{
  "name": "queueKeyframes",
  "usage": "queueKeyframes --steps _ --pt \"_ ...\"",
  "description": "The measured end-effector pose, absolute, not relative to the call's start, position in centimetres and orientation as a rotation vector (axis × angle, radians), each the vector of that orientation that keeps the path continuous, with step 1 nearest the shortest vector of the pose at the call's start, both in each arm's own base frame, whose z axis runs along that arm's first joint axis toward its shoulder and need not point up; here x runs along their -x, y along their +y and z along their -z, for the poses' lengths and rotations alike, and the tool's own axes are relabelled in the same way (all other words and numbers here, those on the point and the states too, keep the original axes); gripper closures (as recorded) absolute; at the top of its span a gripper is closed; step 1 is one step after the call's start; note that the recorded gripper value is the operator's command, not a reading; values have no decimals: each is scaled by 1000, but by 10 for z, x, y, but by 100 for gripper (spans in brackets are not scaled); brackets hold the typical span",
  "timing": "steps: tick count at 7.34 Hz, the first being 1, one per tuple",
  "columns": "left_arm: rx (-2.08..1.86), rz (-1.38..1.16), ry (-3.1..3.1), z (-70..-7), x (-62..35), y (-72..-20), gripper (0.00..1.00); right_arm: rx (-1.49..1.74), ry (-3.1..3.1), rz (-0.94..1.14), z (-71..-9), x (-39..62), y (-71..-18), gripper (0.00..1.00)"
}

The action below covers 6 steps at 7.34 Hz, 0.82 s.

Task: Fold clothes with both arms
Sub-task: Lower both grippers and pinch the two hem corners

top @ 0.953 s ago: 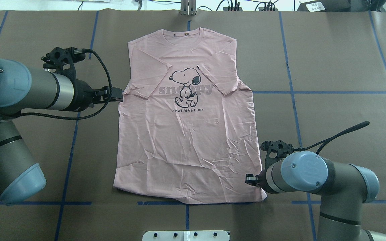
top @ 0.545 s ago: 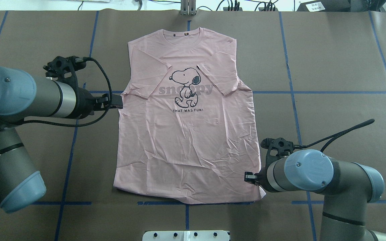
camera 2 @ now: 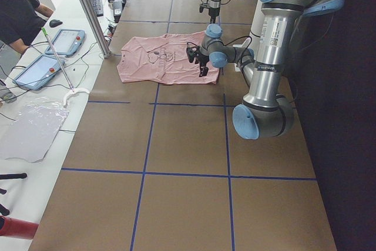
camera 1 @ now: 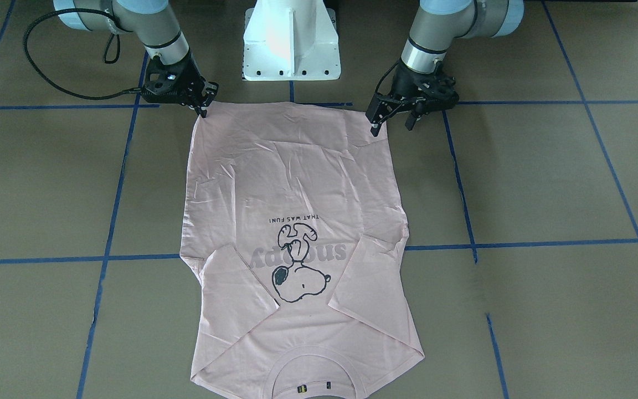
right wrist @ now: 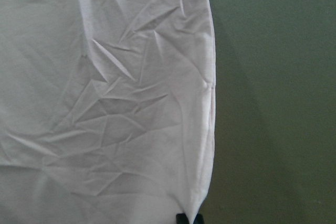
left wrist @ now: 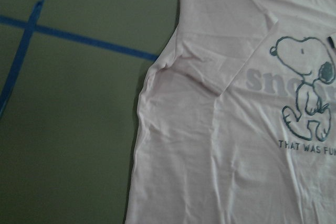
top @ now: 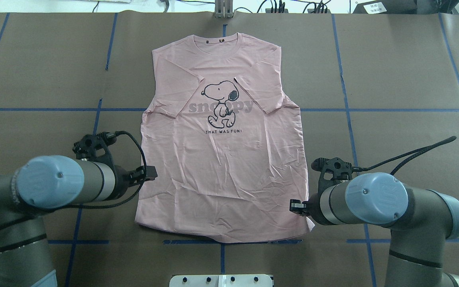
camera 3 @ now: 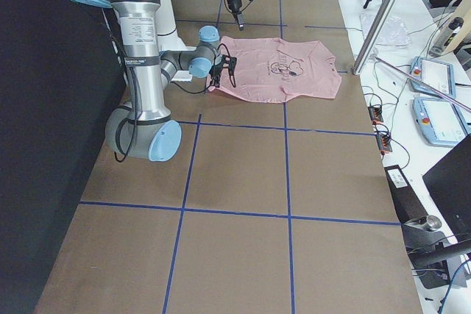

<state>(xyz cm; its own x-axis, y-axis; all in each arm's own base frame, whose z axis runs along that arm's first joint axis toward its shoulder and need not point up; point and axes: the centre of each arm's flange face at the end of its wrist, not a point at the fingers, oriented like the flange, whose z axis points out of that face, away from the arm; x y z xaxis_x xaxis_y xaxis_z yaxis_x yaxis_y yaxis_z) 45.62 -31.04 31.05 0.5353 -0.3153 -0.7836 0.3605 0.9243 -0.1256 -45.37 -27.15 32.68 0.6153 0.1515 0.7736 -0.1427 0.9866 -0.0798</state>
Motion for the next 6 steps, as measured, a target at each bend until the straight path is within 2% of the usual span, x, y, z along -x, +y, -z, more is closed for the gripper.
queueKeyframes --steps 3,6 --pt "-37 387 836 -326 -492 -263 11 3 -896 -176 -325 450 -277 100" --pt "-34 334 802 -332 -508 -242 11 -2 -900 -178 -323 448 -281 100"
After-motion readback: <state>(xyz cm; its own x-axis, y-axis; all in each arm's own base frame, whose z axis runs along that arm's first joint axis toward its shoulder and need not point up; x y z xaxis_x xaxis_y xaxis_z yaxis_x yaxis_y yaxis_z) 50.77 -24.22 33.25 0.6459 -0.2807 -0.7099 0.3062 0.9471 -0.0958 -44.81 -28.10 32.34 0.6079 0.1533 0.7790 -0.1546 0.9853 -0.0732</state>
